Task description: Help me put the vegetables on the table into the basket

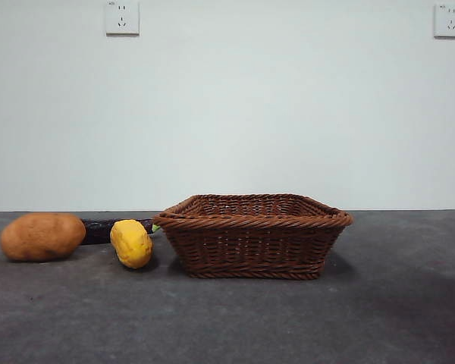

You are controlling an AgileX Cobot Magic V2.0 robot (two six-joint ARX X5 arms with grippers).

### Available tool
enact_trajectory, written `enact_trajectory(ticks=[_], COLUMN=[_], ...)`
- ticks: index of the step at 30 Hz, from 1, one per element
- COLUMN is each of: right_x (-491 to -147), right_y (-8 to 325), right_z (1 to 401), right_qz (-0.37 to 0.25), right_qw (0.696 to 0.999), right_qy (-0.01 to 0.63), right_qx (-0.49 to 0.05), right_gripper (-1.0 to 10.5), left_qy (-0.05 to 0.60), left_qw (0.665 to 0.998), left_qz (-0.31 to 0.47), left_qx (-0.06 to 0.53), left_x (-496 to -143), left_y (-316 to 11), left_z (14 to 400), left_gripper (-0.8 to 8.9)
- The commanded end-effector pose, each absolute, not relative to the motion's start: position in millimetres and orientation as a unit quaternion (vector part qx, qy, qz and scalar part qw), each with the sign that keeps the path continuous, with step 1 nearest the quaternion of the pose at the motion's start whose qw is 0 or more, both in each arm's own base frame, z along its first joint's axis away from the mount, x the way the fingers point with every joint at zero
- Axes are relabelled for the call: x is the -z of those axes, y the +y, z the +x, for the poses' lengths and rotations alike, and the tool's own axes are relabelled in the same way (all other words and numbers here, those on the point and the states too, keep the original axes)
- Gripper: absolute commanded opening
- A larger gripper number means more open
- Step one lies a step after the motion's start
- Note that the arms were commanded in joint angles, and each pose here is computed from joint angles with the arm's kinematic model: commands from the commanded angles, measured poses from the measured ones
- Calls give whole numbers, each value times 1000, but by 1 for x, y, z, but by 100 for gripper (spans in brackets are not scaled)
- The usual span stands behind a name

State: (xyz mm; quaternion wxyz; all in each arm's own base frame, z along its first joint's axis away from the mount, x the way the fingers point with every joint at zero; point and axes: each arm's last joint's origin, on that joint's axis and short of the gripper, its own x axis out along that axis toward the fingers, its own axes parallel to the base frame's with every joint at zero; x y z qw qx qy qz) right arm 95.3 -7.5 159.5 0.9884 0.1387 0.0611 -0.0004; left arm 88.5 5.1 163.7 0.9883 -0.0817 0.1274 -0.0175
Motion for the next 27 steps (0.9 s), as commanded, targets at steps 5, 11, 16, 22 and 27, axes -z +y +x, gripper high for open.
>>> enact_trajectory(ticks=[5,11,16,22,27], right_x=[-204,-255,-296,-339,-367], right_y=[-6,-2,1,3,4], right_z=[88,85,87,87,85], right_qz=[221,219,187,133,122], right_qw=[975,972,972,967,956], right_qy=[12,24,78,154,200], right_qx=[-23,-79,-121,-155,-175], right_gripper=[-12,-12,-12,-12,-12], left_qy=[100,115,137,167,182], left_qw=[983,976,966,959,951], left_qz=[-142,-155,-157,-129,-108], left_qx=[60,103,151,192,227], left_x=[-198,-236,-273,-314,-344], left_y=[2,-1,-3,-6,-9], left_z=[84,82,83,83,81], left_gripper=[-6,-6,-6,-6,-6])
